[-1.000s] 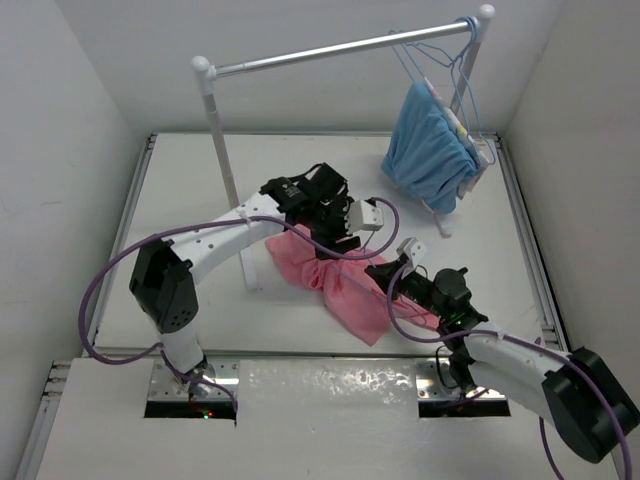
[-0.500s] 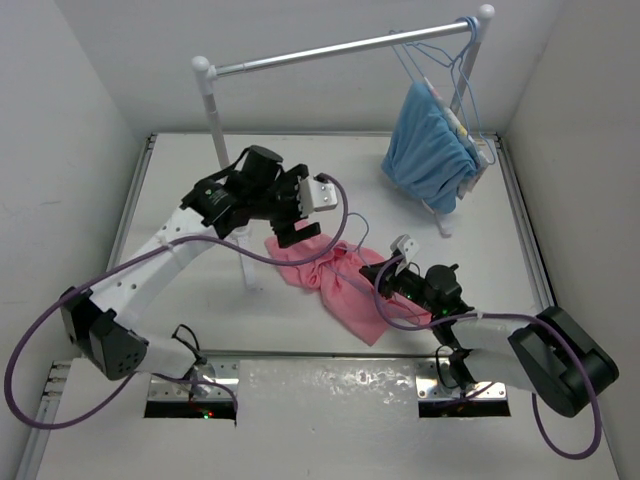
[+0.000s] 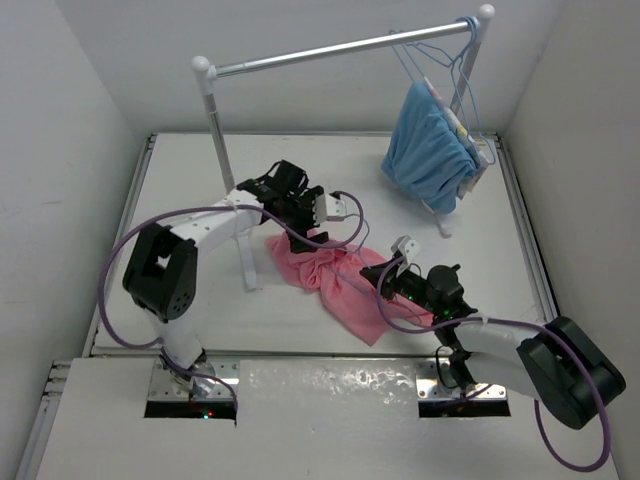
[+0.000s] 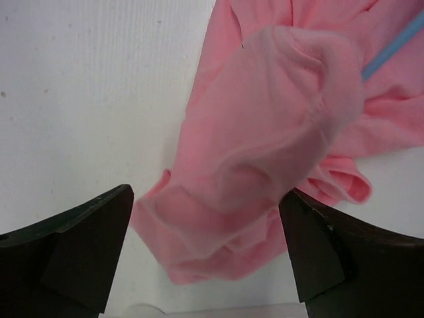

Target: Place the t-shirt on the hanger

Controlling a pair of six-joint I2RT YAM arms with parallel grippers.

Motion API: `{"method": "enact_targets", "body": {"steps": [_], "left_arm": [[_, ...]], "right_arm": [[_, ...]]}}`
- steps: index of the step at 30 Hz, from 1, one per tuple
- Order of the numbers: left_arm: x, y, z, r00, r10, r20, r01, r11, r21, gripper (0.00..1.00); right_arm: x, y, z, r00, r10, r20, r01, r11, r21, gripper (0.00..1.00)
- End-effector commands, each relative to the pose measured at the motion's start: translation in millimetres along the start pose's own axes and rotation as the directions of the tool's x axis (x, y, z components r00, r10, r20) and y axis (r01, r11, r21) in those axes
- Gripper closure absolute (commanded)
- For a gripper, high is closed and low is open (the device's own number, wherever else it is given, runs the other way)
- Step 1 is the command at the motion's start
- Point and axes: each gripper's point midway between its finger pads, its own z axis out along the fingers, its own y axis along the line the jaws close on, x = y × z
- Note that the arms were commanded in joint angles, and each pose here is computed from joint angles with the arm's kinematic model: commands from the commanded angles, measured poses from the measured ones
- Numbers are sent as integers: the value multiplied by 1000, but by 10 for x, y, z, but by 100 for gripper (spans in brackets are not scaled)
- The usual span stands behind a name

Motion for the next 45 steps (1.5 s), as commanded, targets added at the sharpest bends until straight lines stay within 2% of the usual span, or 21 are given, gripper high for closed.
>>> {"method": "enact_targets", "body": {"steps": [1,3,4,7,9,12,18,25,26,28,29,32,34,35,36,37,38,40,42,43,45], "left_arm": [[-321,157,117,988,112,109,-115,993,19,14],[-240,162,243,991,98,89,-103,993,58,31],[-201,126,309,992,88,87,-96,991,88,44],[-251,33,324,986,102,131,-119,984,133,57],[-302,1,316,984,97,151,-120,981,150,58],[-409,-144,302,979,58,196,-104,966,236,76],[-534,-594,286,970,64,235,-145,928,343,76],[-629,-750,162,961,13,276,-127,909,398,79],[-656,-765,134,959,7,282,-126,906,405,80],[-734,-782,46,955,-5,295,-122,904,410,93],[-780,-776,-9,953,-6,304,-122,909,400,100],[-840,-647,-99,957,-30,288,-67,945,320,100],[-828,-430,-93,964,-80,254,29,979,199,100],[-866,-324,-195,962,-81,260,49,990,129,100],[-819,-180,-220,966,-114,230,108,993,38,100],[-850,-79,-259,963,-101,250,111,993,-26,100],[-896,-15,-366,960,-93,263,118,990,-79,100],[-915,156,-488,958,-113,264,163,970,-178,100],[-935,259,-614,955,-131,265,199,948,-248,100],[-952,284,-661,955,-129,266,201,944,-261,100],[-991,281,-732,951,-129,280,206,941,-269,100]], "right_arm": [[-206,40,28,997,-41,58,42,999,-28,100],[-259,19,34,996,-52,71,54,998,-17,100],[-255,22,39,996,-57,65,58,998,-19,100],[-307,35,68,995,-65,70,67,997,-33,100],[-337,35,93,995,-69,73,72,997,-37,100],[-357,31,125,995,-71,63,74,996,-41,100],[-485,27,144,992,-101,69,104,994,-40,100],[-624,-43,90,984,-160,78,160,987,9,100],[-613,-61,82,984,-164,68,163,986,18,100],[-680,-65,72,980,-182,80,181,983,25,100],[-678,-77,67,979,-188,74,186,982,31,100],[-696,-134,49,978,-201,61,197,978,65,100],[-756,-224,54,977,-207,44,201,973,111,100],[-678,-286,45,981,-192,-7,191,972,137,98],[-689,-403,34,982,-185,-32,188,962,199,82],[-829,-454,58,982,-189,-29,190,955,228,67],[-755,-513,49,983,-164,-79,179,951,254,50],[-989,-612,65,985,-155,-71,169,933,317,23],[-1051,-691,32,991,-108,-85,132,917,377,10],[-1229,-755,11,994,-98,-52,111,898,425,2],[-1390,-750,-65,998,-57,-8,54,888,458,1]]}}
